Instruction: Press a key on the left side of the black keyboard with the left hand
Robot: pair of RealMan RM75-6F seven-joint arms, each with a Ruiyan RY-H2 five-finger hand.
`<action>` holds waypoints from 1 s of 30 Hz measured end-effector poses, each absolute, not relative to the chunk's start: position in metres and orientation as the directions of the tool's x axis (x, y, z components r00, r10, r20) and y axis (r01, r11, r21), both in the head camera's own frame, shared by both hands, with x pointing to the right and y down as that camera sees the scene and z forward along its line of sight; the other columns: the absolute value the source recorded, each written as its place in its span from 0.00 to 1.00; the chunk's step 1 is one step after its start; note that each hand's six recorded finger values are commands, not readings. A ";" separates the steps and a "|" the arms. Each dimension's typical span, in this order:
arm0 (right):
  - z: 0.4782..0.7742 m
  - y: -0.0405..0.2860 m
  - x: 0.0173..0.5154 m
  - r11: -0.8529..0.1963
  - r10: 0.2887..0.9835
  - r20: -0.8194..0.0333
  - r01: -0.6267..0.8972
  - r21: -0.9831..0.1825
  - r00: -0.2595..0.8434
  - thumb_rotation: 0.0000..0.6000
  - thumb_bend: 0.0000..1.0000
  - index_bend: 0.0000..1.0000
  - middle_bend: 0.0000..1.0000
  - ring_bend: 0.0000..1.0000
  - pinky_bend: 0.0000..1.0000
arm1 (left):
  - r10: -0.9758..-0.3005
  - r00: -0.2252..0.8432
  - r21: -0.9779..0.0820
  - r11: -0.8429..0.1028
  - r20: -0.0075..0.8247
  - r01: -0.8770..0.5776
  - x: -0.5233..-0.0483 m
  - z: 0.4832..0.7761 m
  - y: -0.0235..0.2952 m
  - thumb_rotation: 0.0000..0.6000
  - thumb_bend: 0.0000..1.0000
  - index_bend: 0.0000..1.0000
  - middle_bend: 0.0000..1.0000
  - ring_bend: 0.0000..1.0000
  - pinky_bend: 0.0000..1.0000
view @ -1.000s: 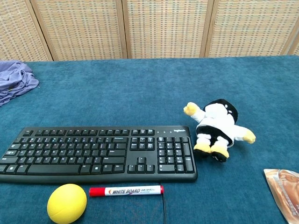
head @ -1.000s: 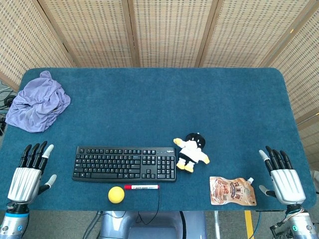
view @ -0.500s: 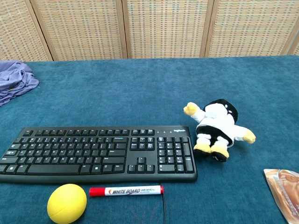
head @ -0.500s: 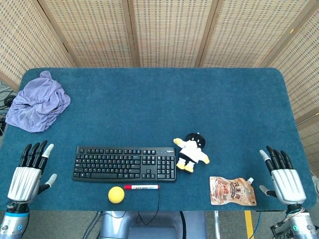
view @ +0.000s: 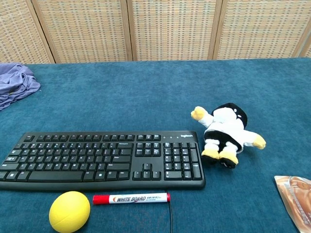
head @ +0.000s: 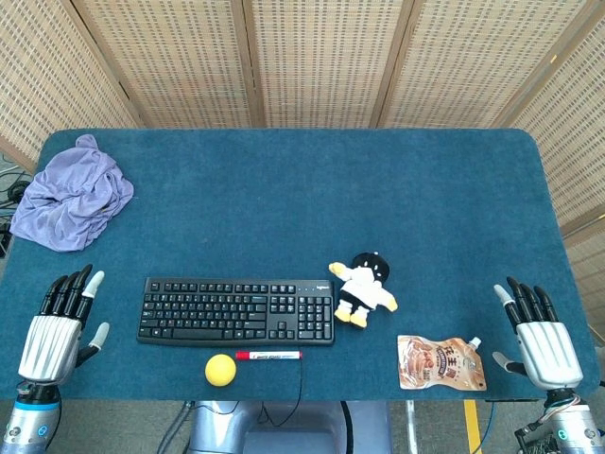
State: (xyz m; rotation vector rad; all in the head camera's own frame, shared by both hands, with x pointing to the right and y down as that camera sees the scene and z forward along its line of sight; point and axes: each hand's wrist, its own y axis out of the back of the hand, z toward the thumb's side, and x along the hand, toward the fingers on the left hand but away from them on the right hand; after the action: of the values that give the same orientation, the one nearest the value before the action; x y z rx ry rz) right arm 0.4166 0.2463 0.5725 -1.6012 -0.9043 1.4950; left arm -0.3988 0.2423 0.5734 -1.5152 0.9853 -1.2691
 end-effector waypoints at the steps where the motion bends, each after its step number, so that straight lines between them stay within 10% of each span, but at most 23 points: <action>1: 0.573 0.246 0.417 -0.467 0.882 -0.466 0.003 -0.884 0.067 1.00 0.00 0.00 0.00 0.00 0.00 | -0.949 0.159 -0.960 -0.280 0.272 -0.032 -0.397 0.573 0.241 1.00 0.53 0.00 0.43 0.44 0.29; 10: 0.572 0.246 0.416 -0.468 0.882 -0.467 0.010 -0.883 0.072 1.00 0.00 0.00 0.00 0.00 0.00 | -0.902 0.230 -0.921 -0.387 0.366 -0.049 -0.374 0.571 0.234 1.00 0.96 0.00 0.65 0.64 0.43; 30: 0.570 0.245 0.418 -0.465 0.884 -0.462 0.030 -0.885 0.071 1.00 0.00 0.00 0.00 0.00 0.00 | -0.551 0.271 -0.605 -0.773 0.790 0.192 -0.332 0.591 0.237 1.00 1.00 0.00 0.65 0.64 0.45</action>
State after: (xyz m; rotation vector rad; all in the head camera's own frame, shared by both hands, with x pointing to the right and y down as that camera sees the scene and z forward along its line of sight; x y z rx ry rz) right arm 0.4175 0.2447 0.5705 -1.6208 -0.9284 1.4819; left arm -0.3317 0.2368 0.5905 -1.9314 0.3227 -1.5587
